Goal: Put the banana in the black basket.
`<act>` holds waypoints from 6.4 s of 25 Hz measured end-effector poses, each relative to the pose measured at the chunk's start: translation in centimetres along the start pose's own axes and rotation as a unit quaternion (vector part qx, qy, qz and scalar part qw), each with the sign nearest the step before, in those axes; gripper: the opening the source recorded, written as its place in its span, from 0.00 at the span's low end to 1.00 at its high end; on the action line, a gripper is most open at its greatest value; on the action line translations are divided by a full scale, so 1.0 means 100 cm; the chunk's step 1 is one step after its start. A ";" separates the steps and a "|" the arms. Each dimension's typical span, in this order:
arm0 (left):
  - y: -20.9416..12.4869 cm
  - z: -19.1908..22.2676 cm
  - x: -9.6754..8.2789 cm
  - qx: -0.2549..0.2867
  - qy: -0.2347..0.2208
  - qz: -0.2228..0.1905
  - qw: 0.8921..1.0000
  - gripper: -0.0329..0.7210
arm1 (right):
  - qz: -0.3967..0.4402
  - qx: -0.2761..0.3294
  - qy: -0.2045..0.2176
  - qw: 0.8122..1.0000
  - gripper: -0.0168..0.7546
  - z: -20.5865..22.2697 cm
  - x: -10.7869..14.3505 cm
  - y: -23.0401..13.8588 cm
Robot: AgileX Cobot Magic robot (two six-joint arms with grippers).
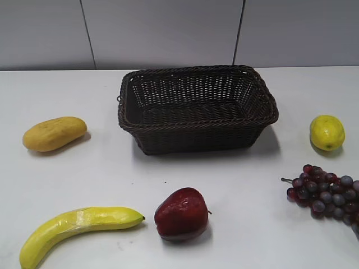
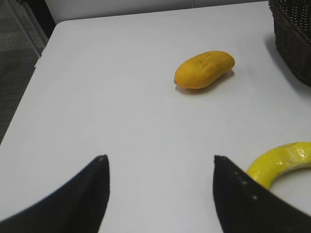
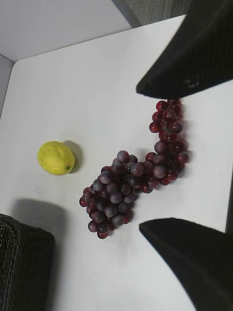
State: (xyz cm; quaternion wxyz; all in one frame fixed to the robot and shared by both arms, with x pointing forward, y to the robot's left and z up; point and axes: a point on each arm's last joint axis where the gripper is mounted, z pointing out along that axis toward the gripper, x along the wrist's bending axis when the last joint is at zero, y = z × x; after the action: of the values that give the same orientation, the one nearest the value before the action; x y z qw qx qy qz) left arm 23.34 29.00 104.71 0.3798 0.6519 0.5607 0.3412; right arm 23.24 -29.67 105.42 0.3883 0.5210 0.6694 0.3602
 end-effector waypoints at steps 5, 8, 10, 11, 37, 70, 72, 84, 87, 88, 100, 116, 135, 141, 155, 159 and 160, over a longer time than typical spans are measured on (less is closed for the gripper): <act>0.000 0.000 0.000 0.000 0.000 0.000 1.000 0.70 | 0.000 0.000 0.000 1.000 0.77 0.000 0.000 0.000; 0.000 0.000 0.000 0.000 0.000 0.000 1.000 0.70 | 0.000 0.000 0.000 1.000 0.77 0.000 0.000 0.000; 0.000 0.000 0.000 0.000 0.000 0.000 1.000 0.70 | 0.000 0.000 0.000 1.000 0.77 0.000 0.000 0.000; 0.000 0.000 0.000 0.000 0.000 0.000 1.000 0.70 | 0.000 0.000 0.000 1.000 0.77 0.000 0.000 0.000; 0.000 0.000 0.000 0.000 0.001 0.001 1.000 0.69 | 0.000 0.000 0.000 1.000 0.77 0.000 0.000 0.000; 0.050 0.082 -0.025 0.167 -0.202 0.209 0.942 0.83 | 0.000 -0.001 0.000 1.000 0.77 0.000 0.000 0.000; 0.055 0.096 -0.033 0.180 -0.219 0.242 0.928 0.83 | 0.000 -0.001 0.000 1.000 0.77 0.000 0.000 0.000; 0.042 0.193 -0.087 0.297 -0.268 0.375 0.836 0.83 | 0.000 -0.001 0.000 1.000 0.77 0.000 0.000 0.000; 0.024 0.215 -0.096 0.332 -0.271 0.395 0.812 0.83 | 0.000 -0.001 0.000 1.000 0.77 0.000 0.000 0.000; 0.019 0.221 -0.099 0.339 -0.272 0.398 0.808 0.83 | 0.000 -0.001 0.000 1.000 0.77 0.000 0.000 0.000; -0.027 0.267 -0.106 0.405 -0.267 0.429 0.762 0.83 | 0.000 -0.001 0.000 1.000 0.77 0.000 0.000 0.000; -0.027 0.265 -0.103 0.410 -0.266 0.443 0.752 0.46 | 0.000 -0.001 0.000 1.000 0.77 0.000 0.000 0.000; 0.167 0.246 -0.125 0.222 -0.190 0.506 0.811 0.46 | 0.000 -0.001 0.000 1.000 0.77 0.000 0.000 0.000; 0.218 0.282 -0.153 0.167 -0.173 0.511 0.825 0.46 | 0.000 -0.001 0.000 1.000 0.77 0.000 0.000 0.000; 0.178 0.388 -0.227 0.158 -0.206 0.562 0.785 0.46 | 0.000 -0.001 0.000 1.000 0.77 0.000 0.000 0.000; 0.166 0.401 -0.241 0.131 -0.213 0.568 0.784 0.46 | 0.000 -0.001 0.000 1.000 0.77 0.000 0.000 0.000; 0.163 0.404 -0.243 0.127 -0.213 0.568 0.784 0.46 | 0.000 -0.001 0.000 1.000 0.77 0.000 0.000 0.000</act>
State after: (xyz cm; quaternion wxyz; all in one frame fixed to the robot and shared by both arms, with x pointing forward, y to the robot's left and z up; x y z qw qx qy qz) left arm 62.82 -0.98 99.28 0.1408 0.9511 0.0317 0.2731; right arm 23.25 -29.67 105.44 0.3889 0.5207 0.6690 0.3607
